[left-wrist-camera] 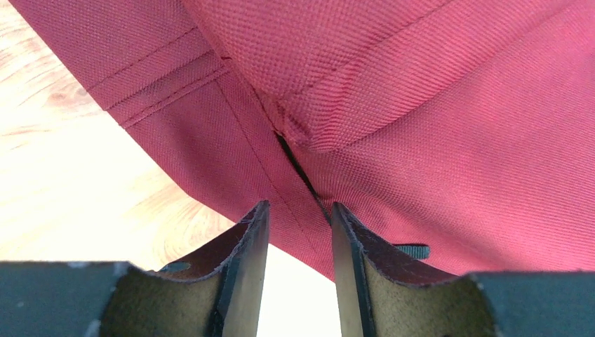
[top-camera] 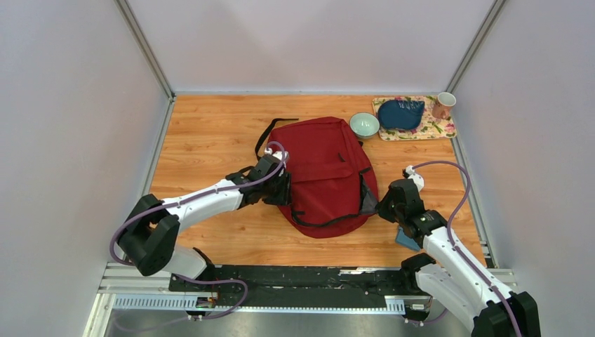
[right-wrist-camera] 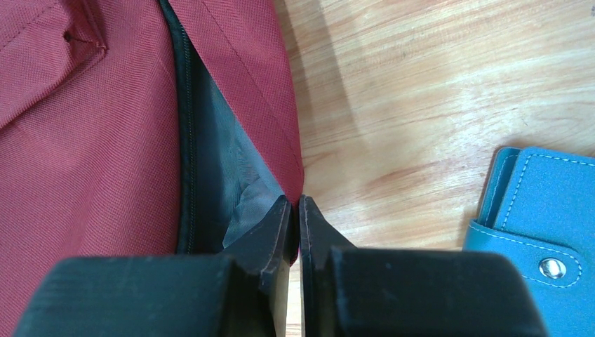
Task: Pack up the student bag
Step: Adjust the student bag at the center of the board.
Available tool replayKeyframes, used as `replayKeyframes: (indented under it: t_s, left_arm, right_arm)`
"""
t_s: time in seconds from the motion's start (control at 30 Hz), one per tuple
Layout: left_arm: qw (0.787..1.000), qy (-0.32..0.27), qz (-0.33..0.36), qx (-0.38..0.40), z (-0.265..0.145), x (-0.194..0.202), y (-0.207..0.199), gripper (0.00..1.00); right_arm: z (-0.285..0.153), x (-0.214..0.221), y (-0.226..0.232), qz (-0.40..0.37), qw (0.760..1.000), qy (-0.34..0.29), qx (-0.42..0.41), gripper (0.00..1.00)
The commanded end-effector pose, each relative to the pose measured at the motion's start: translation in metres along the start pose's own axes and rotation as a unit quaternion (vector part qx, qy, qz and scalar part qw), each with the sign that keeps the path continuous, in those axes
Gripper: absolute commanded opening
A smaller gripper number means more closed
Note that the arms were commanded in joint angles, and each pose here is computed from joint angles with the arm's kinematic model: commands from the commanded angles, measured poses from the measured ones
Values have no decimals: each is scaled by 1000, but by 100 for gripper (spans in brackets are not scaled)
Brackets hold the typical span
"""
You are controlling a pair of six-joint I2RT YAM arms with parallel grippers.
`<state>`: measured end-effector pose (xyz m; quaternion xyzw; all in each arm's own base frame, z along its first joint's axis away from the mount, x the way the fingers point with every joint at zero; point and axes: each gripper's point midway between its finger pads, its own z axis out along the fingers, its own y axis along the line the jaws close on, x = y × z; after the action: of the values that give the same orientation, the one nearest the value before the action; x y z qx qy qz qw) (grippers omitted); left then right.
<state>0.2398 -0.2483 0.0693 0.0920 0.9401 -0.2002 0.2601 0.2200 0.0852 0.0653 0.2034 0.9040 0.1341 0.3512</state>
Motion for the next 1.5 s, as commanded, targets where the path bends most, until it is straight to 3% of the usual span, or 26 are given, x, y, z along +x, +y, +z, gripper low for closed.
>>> replayKeyframes:
  t_s: [0.0, 0.13, 0.17, 0.47, 0.53, 0.67, 0.83, 1.03, 1.07, 1.47]
  left_arm:
    - [1000, -6, 13, -8, 2, -10, -3, 46]
    - [1000, -9, 14, -2, 6, -16, -9, 50]
    - [1000, -9, 14, -2, 7, -16, -9, 55]
    - [1000, 2, 22, -8, 11, -20, -11, 59]
    - [1000, 8, 23, -11, 13, -18, -11, 55]
    - [1000, 15, 23, -15, 14, -14, -8, 36]
    - [999, 22, 27, -19, 13, -8, -4, 28]
    - [999, 33, 31, -26, 13, 1, 2, 10]
    - [999, 33, 31, -26, 13, 1, 2, 2]
    - [998, 15, 26, -60, 0, 17, 27, 0]
  right_arm:
    - [-3, -16, 15, 3, 999, -21, -27, 10]
    - [-3, -14, 17, 4, 999, -18, -30, 10]
    - [-3, -14, 18, 6, 999, -18, -32, 10]
    - [-2, -9, 17, 11, 999, -13, -37, 10]
    - [-2, -9, 17, 10, 999, -14, -38, 10]
    - [-2, -11, 17, 10, 999, -15, -36, 10]
    - [-1, -10, 17, 11, 999, -13, -36, 10]
    - [-1, -10, 16, 10, 999, -14, -35, 10]
    - [-1, -10, 16, 10, 999, -14, -35, 10]
    - [0, -10, 16, 10, 999, -13, -34, 10]
